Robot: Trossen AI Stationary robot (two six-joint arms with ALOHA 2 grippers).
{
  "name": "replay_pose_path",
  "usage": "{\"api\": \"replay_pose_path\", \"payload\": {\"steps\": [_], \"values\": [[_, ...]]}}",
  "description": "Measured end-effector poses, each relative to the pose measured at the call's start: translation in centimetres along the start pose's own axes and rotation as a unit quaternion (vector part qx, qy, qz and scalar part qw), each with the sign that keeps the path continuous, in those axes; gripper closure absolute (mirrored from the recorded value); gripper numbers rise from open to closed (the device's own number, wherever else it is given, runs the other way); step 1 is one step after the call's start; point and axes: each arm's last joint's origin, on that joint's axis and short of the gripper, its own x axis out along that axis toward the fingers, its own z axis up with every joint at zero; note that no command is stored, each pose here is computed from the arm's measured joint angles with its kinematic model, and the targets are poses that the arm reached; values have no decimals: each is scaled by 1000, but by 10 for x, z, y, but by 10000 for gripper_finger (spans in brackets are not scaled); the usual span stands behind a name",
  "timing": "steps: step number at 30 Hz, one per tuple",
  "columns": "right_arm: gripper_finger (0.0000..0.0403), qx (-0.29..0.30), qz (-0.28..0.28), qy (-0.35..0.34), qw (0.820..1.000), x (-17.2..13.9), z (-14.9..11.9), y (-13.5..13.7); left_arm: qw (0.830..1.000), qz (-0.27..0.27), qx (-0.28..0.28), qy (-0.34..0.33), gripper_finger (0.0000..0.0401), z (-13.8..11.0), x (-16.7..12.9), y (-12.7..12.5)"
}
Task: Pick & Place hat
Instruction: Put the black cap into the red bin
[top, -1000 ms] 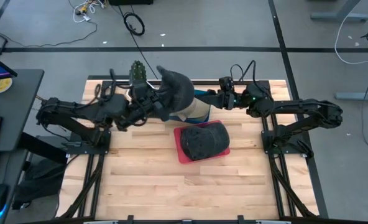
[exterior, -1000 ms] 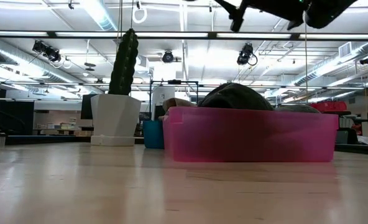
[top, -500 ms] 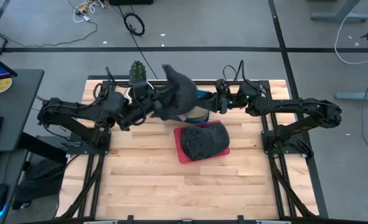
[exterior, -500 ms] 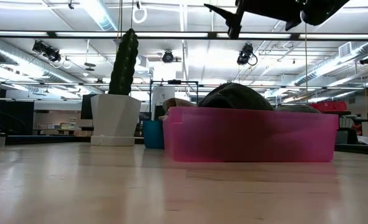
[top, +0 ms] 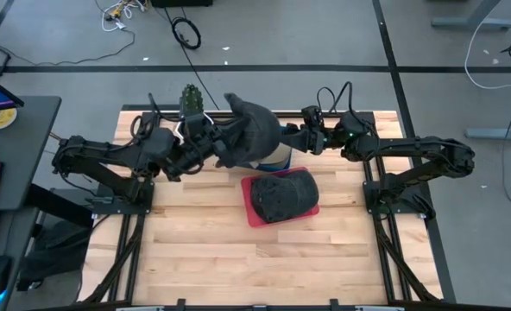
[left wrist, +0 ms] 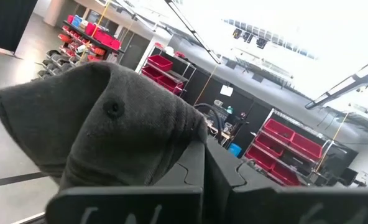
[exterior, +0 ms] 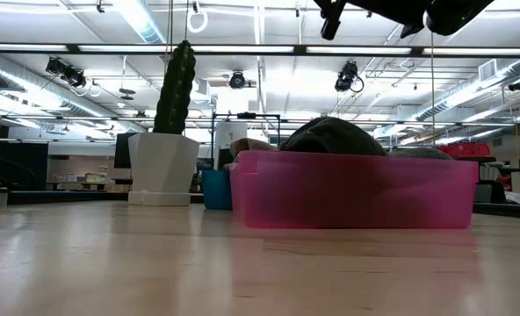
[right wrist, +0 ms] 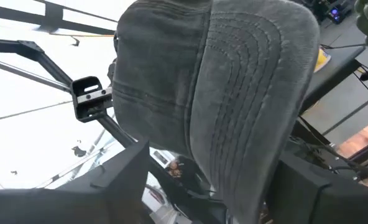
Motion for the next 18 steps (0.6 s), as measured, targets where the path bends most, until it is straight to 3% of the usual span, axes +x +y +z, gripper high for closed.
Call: {"api": "replay_pose_path", "payload": {"steps": [10,18], "values": [[238,2,1,-1,1000,0,0,0,1000,2,4,4,400,-1,0,0],[384,19,6,-2,1000,0,1,1,1000,3,10,4,392,-1,0,1]]}}
